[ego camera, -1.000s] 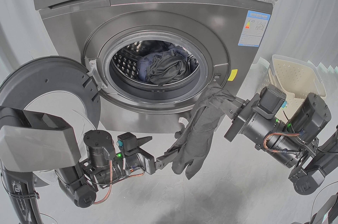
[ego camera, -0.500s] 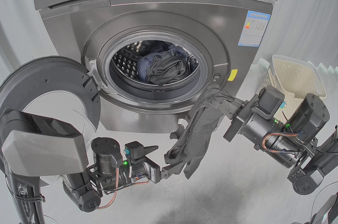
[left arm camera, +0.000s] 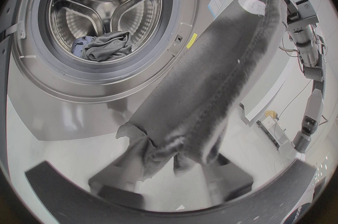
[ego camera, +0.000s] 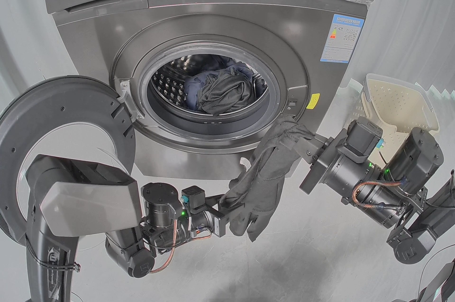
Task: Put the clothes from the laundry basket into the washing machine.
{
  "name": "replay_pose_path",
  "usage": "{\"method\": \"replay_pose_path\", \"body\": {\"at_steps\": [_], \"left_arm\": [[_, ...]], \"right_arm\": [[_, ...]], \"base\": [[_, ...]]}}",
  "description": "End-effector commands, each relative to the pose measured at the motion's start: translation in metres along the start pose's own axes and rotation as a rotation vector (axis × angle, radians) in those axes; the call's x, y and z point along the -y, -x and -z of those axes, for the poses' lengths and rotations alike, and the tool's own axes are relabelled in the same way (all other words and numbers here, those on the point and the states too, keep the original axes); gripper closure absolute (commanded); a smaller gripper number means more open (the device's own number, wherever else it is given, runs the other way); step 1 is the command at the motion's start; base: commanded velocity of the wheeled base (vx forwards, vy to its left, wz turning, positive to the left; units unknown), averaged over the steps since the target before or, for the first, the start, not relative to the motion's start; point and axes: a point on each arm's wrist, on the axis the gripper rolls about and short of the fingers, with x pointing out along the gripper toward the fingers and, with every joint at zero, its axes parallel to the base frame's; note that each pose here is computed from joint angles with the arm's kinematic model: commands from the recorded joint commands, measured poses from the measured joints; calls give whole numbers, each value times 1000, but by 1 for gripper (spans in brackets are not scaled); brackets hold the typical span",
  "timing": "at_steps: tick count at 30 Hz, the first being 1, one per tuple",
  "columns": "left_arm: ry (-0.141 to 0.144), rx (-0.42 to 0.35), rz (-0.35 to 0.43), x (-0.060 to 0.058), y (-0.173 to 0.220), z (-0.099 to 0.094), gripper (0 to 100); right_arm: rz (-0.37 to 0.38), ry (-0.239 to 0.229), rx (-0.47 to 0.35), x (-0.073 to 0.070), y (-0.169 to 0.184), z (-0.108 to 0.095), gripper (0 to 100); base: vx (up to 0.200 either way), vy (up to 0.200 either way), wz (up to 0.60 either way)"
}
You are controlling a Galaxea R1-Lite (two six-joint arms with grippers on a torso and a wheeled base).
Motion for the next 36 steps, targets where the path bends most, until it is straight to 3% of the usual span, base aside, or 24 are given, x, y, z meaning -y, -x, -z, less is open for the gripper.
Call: {"method": "replay_pose_path", "body": {"at_steps": [1, 17, 18, 22, 25, 28, 36], "left_arm": [[3, 10, -14, -5, -2, -1, 100], [-3, 80, -40, -2, 41, -41, 100], [-2, 132, -68, -9, 50, -56, 100], [-13, 216, -120, -18, 75, -83, 100], [-8, 280, -117, -10, 99, -102, 100], [5, 355, -97, -2, 114, -121, 100], [-51, 569, -53, 18, 151, -171, 100]], "right_arm": [[5, 0, -6, 1, 1, 1, 100], [17, -1, -31, 5, -1, 9, 100], [34, 3, -30, 10, -1, 9, 100], [89, 13, -37, 26, 0, 11, 100], [126, 17, -52, 37, 0, 16, 100], [136, 19, -54, 40, 0, 16, 100], [150, 27, -48, 45, 0, 15, 100]], "base": [[0, 0, 0], [0, 0, 0], [0, 0, 0], [0, 0, 0], [0, 0, 0], [0, 0, 0], [0, 0, 0]]}}
